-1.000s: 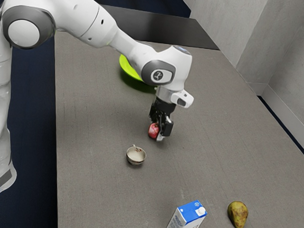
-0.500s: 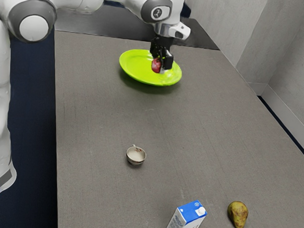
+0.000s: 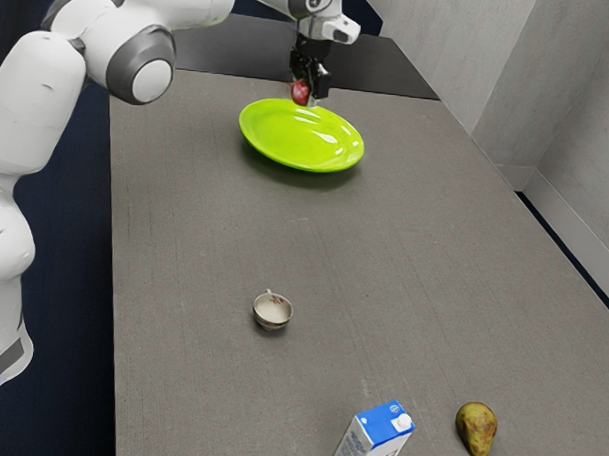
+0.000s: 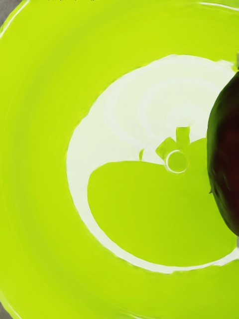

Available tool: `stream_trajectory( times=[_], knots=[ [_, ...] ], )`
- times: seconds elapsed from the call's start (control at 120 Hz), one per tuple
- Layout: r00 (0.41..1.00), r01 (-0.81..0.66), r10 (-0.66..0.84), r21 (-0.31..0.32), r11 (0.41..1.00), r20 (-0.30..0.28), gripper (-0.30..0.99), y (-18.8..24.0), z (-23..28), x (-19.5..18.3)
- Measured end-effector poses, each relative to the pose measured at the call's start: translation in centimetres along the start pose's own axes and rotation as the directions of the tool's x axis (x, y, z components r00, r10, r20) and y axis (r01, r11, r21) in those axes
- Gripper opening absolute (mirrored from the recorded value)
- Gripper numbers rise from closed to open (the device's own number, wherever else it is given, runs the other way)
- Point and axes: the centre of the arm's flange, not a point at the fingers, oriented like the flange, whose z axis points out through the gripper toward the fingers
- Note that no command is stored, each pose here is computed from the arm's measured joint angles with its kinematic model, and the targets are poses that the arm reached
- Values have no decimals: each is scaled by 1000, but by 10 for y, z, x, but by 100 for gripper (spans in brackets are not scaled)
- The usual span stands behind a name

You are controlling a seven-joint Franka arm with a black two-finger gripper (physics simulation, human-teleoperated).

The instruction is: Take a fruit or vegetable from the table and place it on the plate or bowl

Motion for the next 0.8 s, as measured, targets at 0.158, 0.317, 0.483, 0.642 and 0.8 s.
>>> stream_trajectory(
  times=[0.158, 0.317, 0.483, 0.642, 0.8],
  knots=[
    [999, -43, 44, -45, 998, 25, 33, -13, 37, 13],
    [996, -81, 82, -59, 995, 16, 38, -19, 48, 22],
    [992, -127, 128, -68, 990, 12, 60, -18, 47, 23],
    [977, -208, 207, -39, 977, -44, 66, 18, -14, 19],
    [815, -573, 578, -107, 812, 23, 68, 345, -104, -69]
  ],
)
